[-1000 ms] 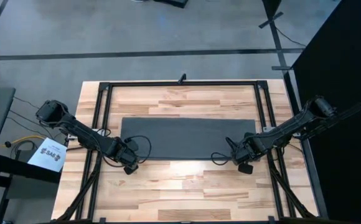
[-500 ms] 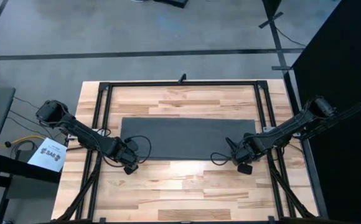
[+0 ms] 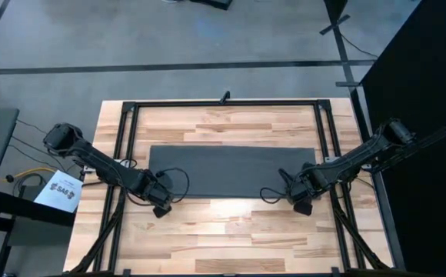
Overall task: Roll towel
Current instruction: Roll the gray towel
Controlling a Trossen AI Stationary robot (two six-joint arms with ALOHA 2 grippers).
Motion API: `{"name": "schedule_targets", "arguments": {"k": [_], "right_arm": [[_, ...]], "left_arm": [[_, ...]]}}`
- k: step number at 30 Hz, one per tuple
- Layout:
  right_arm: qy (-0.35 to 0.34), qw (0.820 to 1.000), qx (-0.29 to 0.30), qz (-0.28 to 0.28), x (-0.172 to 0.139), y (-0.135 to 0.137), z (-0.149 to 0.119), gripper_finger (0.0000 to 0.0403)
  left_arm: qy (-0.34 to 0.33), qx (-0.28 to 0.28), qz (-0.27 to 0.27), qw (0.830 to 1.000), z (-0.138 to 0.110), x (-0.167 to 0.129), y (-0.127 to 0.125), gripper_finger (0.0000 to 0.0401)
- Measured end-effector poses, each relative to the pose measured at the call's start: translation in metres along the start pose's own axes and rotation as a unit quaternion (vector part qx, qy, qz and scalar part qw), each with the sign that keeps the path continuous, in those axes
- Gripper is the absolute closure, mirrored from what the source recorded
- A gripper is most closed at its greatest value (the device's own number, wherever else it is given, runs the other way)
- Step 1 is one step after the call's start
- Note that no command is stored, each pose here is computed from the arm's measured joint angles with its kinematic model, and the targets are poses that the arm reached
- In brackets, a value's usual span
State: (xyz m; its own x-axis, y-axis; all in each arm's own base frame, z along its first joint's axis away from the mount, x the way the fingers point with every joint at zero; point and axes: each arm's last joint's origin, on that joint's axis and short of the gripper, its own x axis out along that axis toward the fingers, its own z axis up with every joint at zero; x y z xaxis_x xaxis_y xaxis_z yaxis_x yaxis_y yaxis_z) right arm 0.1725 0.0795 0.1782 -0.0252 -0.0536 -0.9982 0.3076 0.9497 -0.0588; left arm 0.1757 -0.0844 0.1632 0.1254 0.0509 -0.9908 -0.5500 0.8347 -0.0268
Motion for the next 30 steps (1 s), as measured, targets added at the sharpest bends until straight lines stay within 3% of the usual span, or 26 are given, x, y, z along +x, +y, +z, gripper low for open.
{"name": "schedule_targets", "arguments": {"k": [3,6,9,14,20,24,30], "right_arm": [[0.004,0.999,0.019,-0.037,0.0,-0.009,0.0,0.0231],[0.006,0.997,0.042,-0.071,0.0,-0.021,0.005,0.0237],[0.014,0.995,0.059,-0.08,0.001,-0.036,0.014,0.0248],[0.038,0.994,0.06,-0.079,0.002,-0.065,0.027,0.0295],[0.084,0.991,0.084,-0.067,0.015,-0.107,0.029,0.0393],[0.1,0.987,0.113,-0.052,0.018,-0.12,0.032,0.0398],[0.144,0.986,0.078,-0.023,0.04,-0.118,0.046,0.0402]], "left_arm": [[-0.025,0.005,-0.015,1.0,0.002,-0.014,0.001,0.0401],[-0.098,0.002,-0.005,0.995,0.006,-0.023,0.005,0.0401],[-0.149,-0.016,0.02,0.989,0.012,-0.01,0.01,0.0401],[-0.139,-0.003,0.029,0.99,0.016,0.03,0.014,0.0401],[-0.111,-0.015,0.061,0.992,0.011,0.043,0.019,0.0401],[-0.1,-0.006,0.071,0.992,0.006,0.04,0.022,0.0401],[-0.062,-0.011,0.122,0.991,-0.003,0.037,0.034,0.0401]]}}
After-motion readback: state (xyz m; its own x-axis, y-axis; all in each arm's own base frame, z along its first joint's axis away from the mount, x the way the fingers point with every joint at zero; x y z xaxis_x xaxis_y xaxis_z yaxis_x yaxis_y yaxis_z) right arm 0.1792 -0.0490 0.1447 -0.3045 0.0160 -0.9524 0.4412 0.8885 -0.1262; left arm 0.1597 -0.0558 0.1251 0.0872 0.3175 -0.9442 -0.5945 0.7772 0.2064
